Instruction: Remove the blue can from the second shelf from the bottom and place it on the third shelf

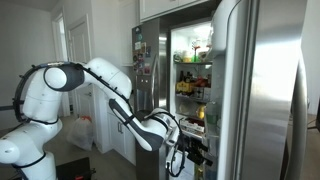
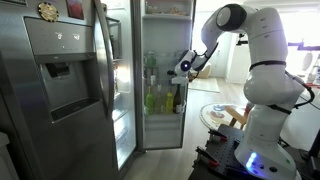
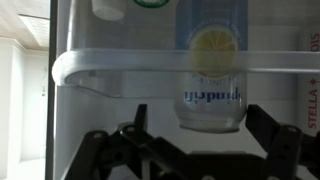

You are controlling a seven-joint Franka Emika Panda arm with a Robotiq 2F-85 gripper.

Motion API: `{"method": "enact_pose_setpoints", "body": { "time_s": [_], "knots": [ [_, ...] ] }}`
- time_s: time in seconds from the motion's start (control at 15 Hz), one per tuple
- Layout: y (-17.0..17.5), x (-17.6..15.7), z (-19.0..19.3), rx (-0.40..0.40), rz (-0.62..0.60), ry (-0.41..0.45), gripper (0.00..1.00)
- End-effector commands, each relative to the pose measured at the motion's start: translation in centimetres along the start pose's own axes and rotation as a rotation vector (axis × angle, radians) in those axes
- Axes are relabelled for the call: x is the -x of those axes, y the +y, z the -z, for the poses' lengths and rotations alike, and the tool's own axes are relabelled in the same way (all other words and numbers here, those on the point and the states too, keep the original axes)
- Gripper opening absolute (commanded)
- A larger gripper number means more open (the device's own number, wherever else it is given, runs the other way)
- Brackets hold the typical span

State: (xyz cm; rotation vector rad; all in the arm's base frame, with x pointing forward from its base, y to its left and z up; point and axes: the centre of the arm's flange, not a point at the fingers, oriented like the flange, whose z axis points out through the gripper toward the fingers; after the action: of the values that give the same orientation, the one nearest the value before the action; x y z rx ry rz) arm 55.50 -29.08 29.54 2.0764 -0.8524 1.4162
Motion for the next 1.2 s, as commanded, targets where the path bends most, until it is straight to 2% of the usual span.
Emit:
{"method": "enact_pose_setpoints", "body": {
  "time_s": [0.0, 0.13, 0.33, 0.4, 0.8, 1.13],
  "knots": [
    [-0.4, -0.2, -1.4, -0.005, -0.011, 0.019, 1.00],
    [-0.6, 0.0, -1.7, -0.010, -0.011, 0.022, 0.72],
    [-0.9, 0.2, -2.0, -0.014, -0.011, 0.025, 0.49],
    [-1.0, 0.2, -2.0, -0.013, -0.011, 0.029, 0.46],
    [-1.0, 0.4, -1.8, -0.011, -0.008, 0.038, 0.46],
    [-1.0, 1.2, -1.8, -0.004, -0.017, 0.087, 0.46]
  ]
}}
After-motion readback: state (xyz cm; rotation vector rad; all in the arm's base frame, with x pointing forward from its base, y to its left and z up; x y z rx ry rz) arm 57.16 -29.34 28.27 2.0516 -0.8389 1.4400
